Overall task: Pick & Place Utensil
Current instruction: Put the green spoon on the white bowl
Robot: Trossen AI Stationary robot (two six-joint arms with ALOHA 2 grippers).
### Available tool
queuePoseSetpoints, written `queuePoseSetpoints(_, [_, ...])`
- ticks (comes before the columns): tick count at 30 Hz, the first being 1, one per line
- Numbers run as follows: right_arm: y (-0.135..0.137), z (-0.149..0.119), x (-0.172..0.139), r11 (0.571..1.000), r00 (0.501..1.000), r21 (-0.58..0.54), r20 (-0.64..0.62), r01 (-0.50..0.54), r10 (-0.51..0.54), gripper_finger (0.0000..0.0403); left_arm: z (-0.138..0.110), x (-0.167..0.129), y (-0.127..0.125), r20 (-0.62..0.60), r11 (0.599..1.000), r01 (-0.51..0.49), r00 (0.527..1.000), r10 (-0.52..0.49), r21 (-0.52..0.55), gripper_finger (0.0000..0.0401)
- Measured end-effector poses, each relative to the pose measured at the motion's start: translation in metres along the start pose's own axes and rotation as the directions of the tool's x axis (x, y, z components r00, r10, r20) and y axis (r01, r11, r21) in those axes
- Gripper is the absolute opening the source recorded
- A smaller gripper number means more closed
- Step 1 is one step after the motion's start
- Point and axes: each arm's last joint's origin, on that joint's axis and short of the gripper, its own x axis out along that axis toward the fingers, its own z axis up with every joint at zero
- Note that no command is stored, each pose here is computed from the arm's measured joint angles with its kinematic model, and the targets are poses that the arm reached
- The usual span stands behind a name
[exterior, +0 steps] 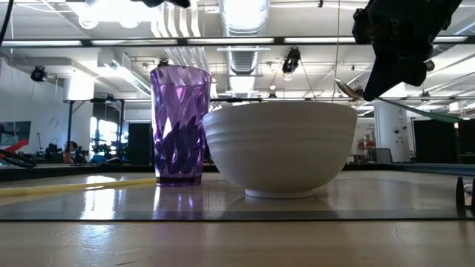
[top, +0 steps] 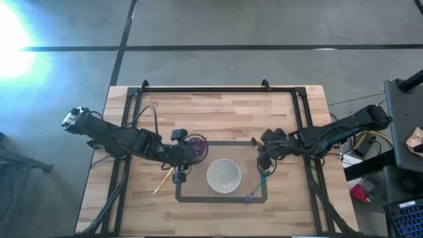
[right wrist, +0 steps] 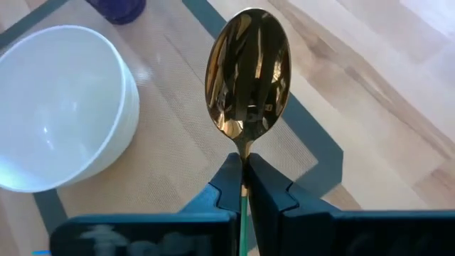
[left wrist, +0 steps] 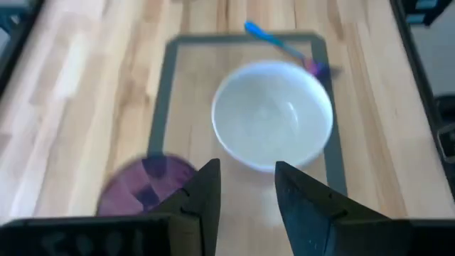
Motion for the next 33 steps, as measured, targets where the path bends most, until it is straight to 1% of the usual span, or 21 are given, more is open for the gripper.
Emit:
queuePoseSetpoints(5, [0.005, 0.004, 0.000, 0.996, 0.998, -0.070, 0.039, -0.049, 0.052, 0.0008, 0.016, -0.002, 0.013, 0.090, 0.999, -0.020, 0.996, 0.022, -0.027, 0.0126])
queuePoseSetpoints(10, [0.011, 0.011, -0.006, 0.983, 0.993, -0.166, 0.072, -0.080, 0.093, 0.0008, 0.027, 0.000, 0.033, 0.158, 0.993, -0.057, 0.985, 0.072, -0.099, 0.0126])
queuePoseSetpoints(16, [0.017, 0.023, -0.016, 0.954, 0.986, -0.291, 0.126, -0.067, 0.108, 0.0008, 0.034, 0.005, 0.066, 0.179, 0.974, -0.130, 0.970, 0.163, -0.184, 0.0126])
queuePoseSetpoints(19, [0.022, 0.028, -0.020, 0.924, 0.983, -0.381, 0.148, -0.043, 0.106, 0.0008, 0.036, 0.006, 0.082, 0.189, 0.966, -0.130, 0.966, 0.174, -0.224, 0.0126])
queuePoseSetpoints(21, [0.026, 0.032, -0.021, 0.887, 0.982, -0.461, 0.154, -0.027, 0.109, 0.0008, 0.039, 0.006, 0.091, 0.209, 0.961, -0.101, 0.965, 0.158, -0.258, 0.0126])
queuePoseSetpoints(25, [0.037, 0.041, -0.019, 0.800, 0.982, -0.600, 0.158, 0.015, 0.100, 0.0008, 0.041, 0.007, 0.107, 0.229, 0.951, -0.021, 0.969, 0.096, -0.310, 0.0126])
queuePoseSetpoints(28, [0.048, 0.051, -0.016, 0.730, 0.981, -0.678, 0.183, 0.081, 0.062, 0.0008, 0.041, 0.007, 0.116, 0.236, 0.944, -0.007, 0.968, 0.089, -0.329, 0.0126])
queuePoseSetpoints(31, [0.059, 0.059, -0.011, 0.635, 0.982, -0.758, 0.187, 0.150, -0.009, 0.0008, 0.040, 0.007, 0.121, 0.231, 0.936, -0.015, 0.967, 0.103, -0.353, 0.0126])
queuePoseSetpoints(33, [0.065, 0.064, -0.007, 0.563, 0.979, -0.803, 0.190, 0.195, -0.068, 0.0008, 0.040, 0.008, 0.122, 0.232, 0.934, 0.004, 0.969, 0.085, -0.356, 0.0126])
